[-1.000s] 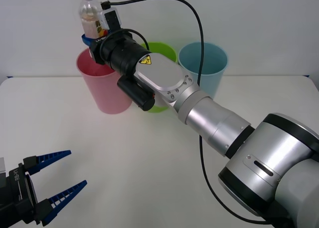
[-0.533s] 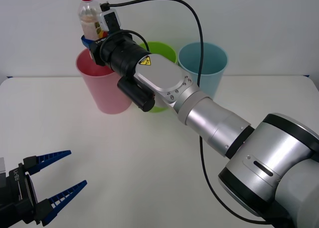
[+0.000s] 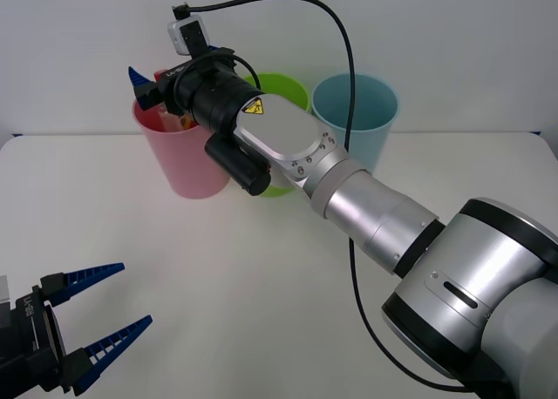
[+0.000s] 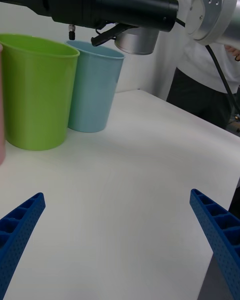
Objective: Put cans in the blue bin and PET bottles in the pink bin and trash in the green bin.
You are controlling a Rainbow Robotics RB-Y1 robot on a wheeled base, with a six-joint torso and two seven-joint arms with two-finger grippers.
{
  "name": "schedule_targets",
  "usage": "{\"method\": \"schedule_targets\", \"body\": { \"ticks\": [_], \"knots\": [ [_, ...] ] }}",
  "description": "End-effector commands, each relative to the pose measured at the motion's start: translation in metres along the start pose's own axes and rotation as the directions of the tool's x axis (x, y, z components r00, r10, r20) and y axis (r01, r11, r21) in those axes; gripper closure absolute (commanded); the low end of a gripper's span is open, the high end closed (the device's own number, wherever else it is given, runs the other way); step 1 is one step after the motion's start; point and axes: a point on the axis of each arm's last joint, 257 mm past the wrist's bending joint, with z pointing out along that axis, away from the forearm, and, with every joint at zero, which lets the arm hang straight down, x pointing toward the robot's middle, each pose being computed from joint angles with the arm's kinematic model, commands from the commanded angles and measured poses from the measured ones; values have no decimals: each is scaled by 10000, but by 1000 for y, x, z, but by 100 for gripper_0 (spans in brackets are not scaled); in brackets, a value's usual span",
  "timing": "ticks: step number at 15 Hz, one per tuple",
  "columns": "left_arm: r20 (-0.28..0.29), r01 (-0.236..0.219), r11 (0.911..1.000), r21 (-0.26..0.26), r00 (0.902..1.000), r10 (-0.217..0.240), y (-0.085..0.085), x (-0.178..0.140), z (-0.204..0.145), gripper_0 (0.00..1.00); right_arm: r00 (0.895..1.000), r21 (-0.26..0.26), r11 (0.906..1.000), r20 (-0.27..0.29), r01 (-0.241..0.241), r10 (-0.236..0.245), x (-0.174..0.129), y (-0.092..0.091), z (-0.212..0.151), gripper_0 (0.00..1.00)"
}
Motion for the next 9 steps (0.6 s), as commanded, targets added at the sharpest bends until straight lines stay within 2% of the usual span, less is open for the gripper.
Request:
{"method": "schedule_targets", "body": {
  "ticks": [1, 3, 6, 9],
  "knots": [
    [0, 0, 10000, 0, 10000, 0, 0, 0, 0, 0, 10000, 6, 10000, -4, 18, -18, 0, -1, 0, 0],
    [0, 0, 10000, 0, 10000, 0, 0, 0, 0, 0, 10000, -100, 9999, -2, -43, 43, 0, 2, 0, 0],
    [0, 0, 10000, 0, 10000, 0, 0, 0, 0, 0, 9990, -721, 9968, 288, -333, 354, -22, 9, -2, 0],
    [0, 0, 10000, 0, 10000, 0, 0, 0, 0, 0, 9949, -1100, 9927, 822, -492, 585, -51, -8, -18, 0]
  ]
}}
